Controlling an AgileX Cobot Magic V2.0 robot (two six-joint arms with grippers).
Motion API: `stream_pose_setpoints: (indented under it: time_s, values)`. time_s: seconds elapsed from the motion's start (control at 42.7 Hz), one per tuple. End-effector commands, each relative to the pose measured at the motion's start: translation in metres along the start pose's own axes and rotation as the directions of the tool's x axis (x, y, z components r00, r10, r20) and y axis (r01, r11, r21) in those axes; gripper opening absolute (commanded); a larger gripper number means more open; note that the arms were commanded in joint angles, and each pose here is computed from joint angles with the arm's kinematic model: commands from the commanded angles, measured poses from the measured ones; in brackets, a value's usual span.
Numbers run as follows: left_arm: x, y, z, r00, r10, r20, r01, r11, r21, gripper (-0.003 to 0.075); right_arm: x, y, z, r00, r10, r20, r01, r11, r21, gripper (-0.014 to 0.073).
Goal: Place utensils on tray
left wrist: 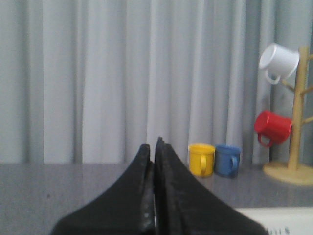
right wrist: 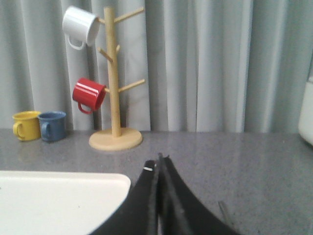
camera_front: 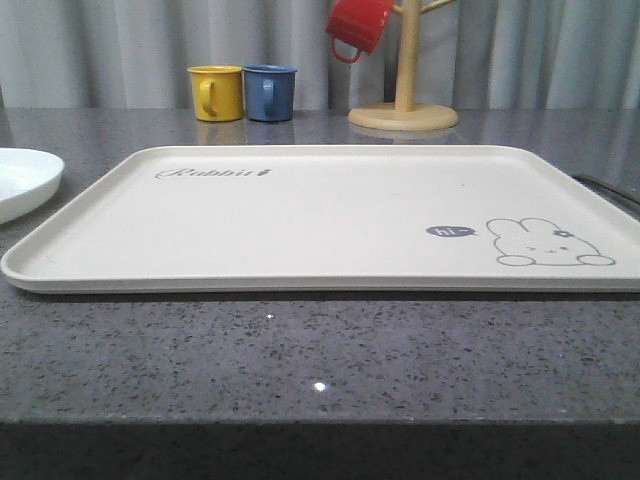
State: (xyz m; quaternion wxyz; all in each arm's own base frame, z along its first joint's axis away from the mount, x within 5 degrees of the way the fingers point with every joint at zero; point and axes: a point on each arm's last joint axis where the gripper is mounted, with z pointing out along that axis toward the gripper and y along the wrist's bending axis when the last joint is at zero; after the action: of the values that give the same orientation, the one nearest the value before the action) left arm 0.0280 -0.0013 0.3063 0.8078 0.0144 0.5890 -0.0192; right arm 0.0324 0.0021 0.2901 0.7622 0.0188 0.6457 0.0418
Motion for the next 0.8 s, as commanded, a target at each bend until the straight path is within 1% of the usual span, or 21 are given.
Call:
stream_pose_setpoints:
  time_s: [0.0,0.023,0.094,0.188,0.234,0.352,0.399,0.469,0.539,0.633,0.774]
  values:
    - [-0.045,0.0,0.003,0.999,-0.017,0.047,0.017,1.0,-0.001,-0.002,-0.041,0.004,0.001,0.998,-0.006,0.059,0.006,1.0,-0.003,-0.0067]
    - [-0.057,0.0,0.004,0.999,-0.017,0.037,0.017,1.0,-0.001,-0.002,-0.047,0.004,0.002,0.999,-0.006,0.036,0.006,1.0,-0.004,-0.0067]
    - [-0.077,0.0,0.011,0.999,-0.017,-0.033,0.017,1.0,-0.002,-0.002,-0.062,0.006,0.009,1.0,-0.007,-0.016,0.007,1.0,-0.006,-0.0067]
    - [-0.093,0.0,0.024,0.99,-0.007,-0.139,0.007,1.0,-0.002,-0.002,-0.073,0.008,0.021,0.993,-0.007,-0.117,0.006,1.0,-0.007,-0.0067]
    - [-0.095,0.0,0.03,0.981,0.0,-0.192,0.0,1.0,-0.001,-0.002,-0.075,0.008,0.028,0.985,-0.007,-0.171,0.006,1.0,-0.006,-0.0067]
    - [-0.084,0.0,0.045,0.956,-0.001,-0.293,0.0,1.0,-0.001,-0.002,-0.064,0.007,0.047,0.95,-0.003,-0.312,0.003,1.0,0.0,-0.0067]
    - [-0.078,0.0,0.049,0.943,-0.001,-0.333,0.0,1.0,-0.001,-0.002,-0.057,0.006,0.054,0.927,-0.001,-0.375,0.002,1.0,0.003,-0.0067]
    - [-0.068,0.0,0.054,0.923,-0.001,-0.385,0.0,1.0,-0.001,-0.002,-0.05,0.006,0.063,0.899,0.002,-0.437,0.001,1.0,0.006,-0.0067]
    - [-0.06,0.0,0.057,0.908,-0.001,-0.419,0.0,1.0,-0.001,-0.002,-0.045,0.005,0.07,0.881,0.004,-0.473,0.001,1.0,0.009,-0.0067]
    - [-0.051,0.0,0.059,0.898,-0.001,-0.439,0.0,1.0,-0.001,-0.002,-0.041,0.005,0.078,0.863,0.007,-0.505,-0.001,1.0,0.013,-0.0067]
    - [-0.04,0.0,0.06,0.878,-0.001,-0.478,0.0,1.0,-0.001,-0.002,-0.034,0.004,0.081,0.832,0.011,-0.555,-0.003,1.0,0.014,-0.0067]
